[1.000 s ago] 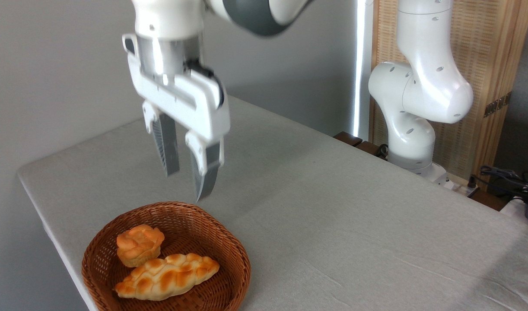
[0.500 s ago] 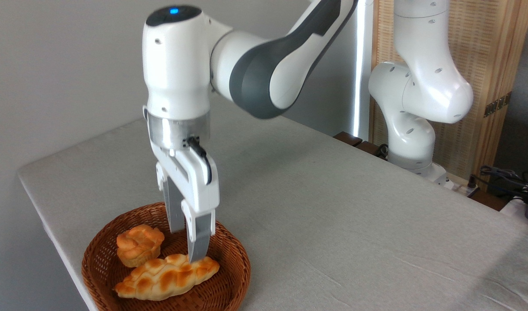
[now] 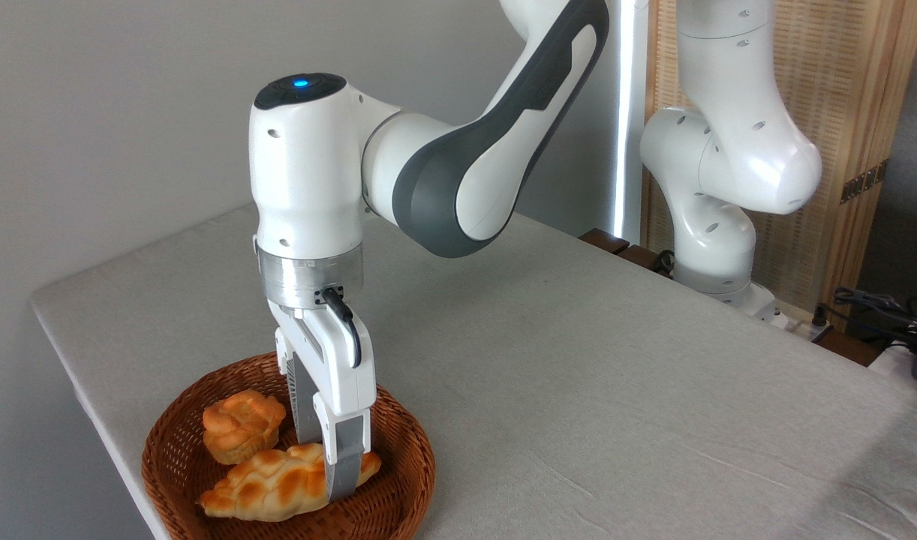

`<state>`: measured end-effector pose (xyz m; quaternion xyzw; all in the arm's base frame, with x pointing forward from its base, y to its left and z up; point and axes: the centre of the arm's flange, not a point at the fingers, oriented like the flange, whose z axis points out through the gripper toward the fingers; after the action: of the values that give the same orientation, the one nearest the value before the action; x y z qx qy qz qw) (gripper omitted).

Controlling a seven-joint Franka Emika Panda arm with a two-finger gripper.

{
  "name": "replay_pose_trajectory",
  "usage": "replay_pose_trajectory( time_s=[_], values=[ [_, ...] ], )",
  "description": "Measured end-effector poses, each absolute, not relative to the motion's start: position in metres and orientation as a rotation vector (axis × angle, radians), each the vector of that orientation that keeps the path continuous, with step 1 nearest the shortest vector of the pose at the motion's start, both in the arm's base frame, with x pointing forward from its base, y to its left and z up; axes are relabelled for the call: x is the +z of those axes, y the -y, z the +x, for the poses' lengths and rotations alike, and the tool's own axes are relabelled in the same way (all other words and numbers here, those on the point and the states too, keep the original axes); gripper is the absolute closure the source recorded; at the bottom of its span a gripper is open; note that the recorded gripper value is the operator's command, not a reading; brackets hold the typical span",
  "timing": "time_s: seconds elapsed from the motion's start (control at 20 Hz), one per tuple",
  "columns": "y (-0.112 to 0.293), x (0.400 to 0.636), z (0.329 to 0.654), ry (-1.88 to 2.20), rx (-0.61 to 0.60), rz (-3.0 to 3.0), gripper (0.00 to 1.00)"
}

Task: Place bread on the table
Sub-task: 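Lower the gripper into the basket around the braided bread roll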

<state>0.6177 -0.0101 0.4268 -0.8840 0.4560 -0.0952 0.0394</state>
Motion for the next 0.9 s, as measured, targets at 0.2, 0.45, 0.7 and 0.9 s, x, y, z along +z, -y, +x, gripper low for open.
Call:
replay_pose_trajectory(
  time_s=[0.2,0.45,0.7,0.9],
  values=[
    [0.02,0.414,0.617,-1.417,-0.315,-2.693,0.69],
    [0.023,0.41,0.616,-1.423,-0.322,-2.688,0.76],
    [0.024,0.41,0.616,-1.424,-0.326,-2.686,0.89],
    [0.024,0.41,0.616,-1.424,-0.329,-2.685,0.9]
  ],
)
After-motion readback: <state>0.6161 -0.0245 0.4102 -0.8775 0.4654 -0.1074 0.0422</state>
